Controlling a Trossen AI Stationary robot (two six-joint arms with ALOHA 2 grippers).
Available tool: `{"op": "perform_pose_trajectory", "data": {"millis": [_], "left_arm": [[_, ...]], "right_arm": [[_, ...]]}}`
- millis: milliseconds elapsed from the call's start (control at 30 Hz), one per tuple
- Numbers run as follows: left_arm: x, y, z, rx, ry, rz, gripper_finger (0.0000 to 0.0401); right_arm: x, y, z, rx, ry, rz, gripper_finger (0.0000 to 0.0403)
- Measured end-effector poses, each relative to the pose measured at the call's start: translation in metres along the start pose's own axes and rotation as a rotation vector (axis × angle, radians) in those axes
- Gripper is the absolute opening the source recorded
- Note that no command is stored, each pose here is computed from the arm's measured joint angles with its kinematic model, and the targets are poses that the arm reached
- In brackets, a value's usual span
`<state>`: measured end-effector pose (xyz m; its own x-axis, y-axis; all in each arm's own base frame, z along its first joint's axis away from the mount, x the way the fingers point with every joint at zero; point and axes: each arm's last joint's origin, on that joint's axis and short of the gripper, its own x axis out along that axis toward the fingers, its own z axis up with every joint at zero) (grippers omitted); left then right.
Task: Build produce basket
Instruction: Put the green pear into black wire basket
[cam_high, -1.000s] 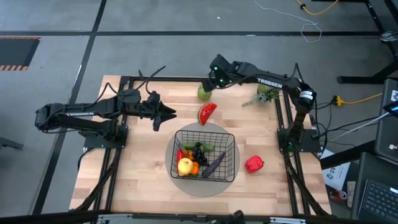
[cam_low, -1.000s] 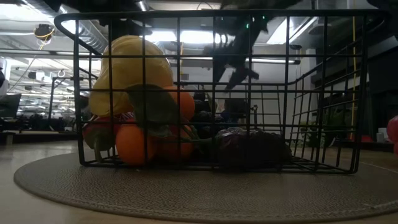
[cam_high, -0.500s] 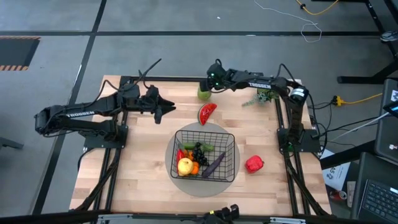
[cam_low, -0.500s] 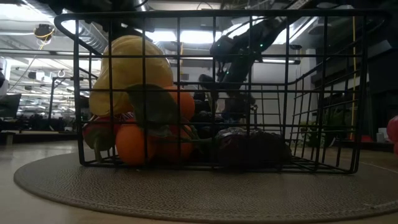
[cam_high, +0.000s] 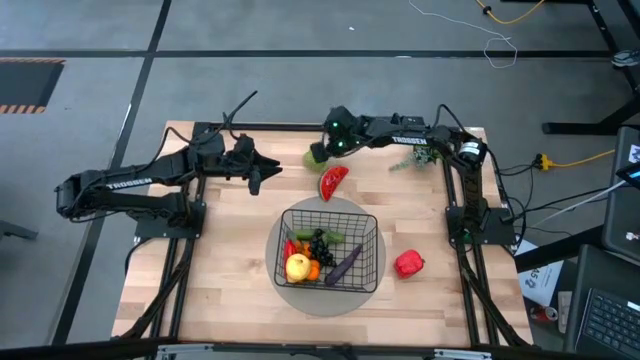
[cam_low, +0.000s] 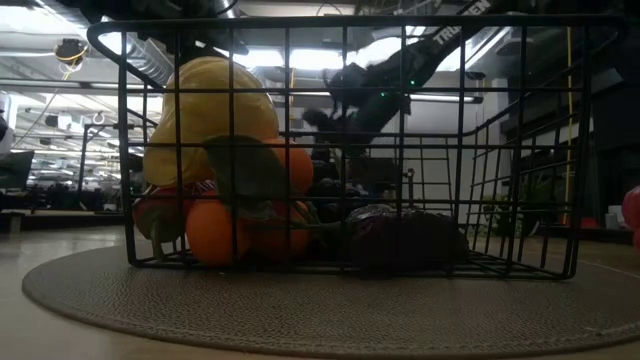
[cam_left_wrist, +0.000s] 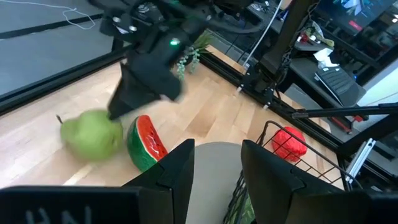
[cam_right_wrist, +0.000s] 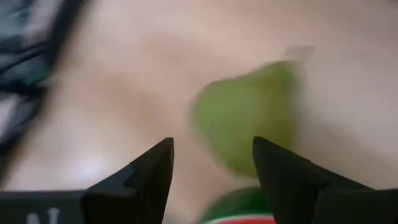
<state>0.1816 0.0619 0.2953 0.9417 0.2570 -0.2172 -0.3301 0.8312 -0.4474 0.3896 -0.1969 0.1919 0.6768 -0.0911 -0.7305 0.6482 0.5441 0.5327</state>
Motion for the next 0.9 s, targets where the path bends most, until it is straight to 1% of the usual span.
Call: {"op": "perform_pose_trajectory", "data": {"millis": [100,200,267,300,367,400,533,600,700,733,800,900], "left_arm": [[0.000,0.000,0.000,0.000,0.000,0.000,0.0128],[0.000,0.000,0.000,0.000,0.000,0.000,0.0128],[0.000,0.000,0.000,0.000,0.000,0.000,0.0128],[0.000,0.000,0.000,0.000,0.000,0.000,0.0128],[0.000,0.000,0.000,0.000,0.000,0.000,0.0128],[0.000,0.000,0.000,0.000,0.000,-0.001,0.0128],[0.000,0.000,0.000,-0.001,0.001,-0.003,0.0128],[0.000,-0.001,0.000,0.000,0.003,-0.005,0.0128],[0.000,-0.001,-0.001,0.001,0.004,-0.008,0.0128],[0.000,-0.001,-0.001,0.001,0.004,-0.007,0.0128],[0.000,-0.001,-0.001,0.001,0.004,-0.007,0.0128],[0.000,-0.001,-0.001,0.002,0.003,-0.007,0.0128]], "right_arm": [[0.002,0.018,-0.005,-0.084,0.070,0.208,0.0220],[0.002,0.035,-0.011,-0.161,0.118,0.377,0.0220],[0.003,0.045,-0.015,-0.186,0.118,0.434,0.0220],[0.003,0.049,-0.016,-0.184,0.109,0.436,0.0220],[0.005,0.051,-0.018,-0.159,0.061,0.368,0.0220],[0.006,0.050,-0.018,-0.140,0.021,0.304,0.0220],[0.008,0.039,-0.016,-0.054,-0.157,-0.026,0.0220],[0.008,0.032,-0.018,-0.028,-0.196,-0.159,0.0220],[0.007,0.022,-0.022,-0.007,-0.197,-0.301,0.0220],[0.006,0.020,-0.023,-0.006,-0.188,-0.337,0.0220],[0.006,0.015,-0.023,0.000,-0.169,-0.362,0.0220],[0.007,0.015,-0.023,0.003,-0.151,-0.334,0.0220]]}}
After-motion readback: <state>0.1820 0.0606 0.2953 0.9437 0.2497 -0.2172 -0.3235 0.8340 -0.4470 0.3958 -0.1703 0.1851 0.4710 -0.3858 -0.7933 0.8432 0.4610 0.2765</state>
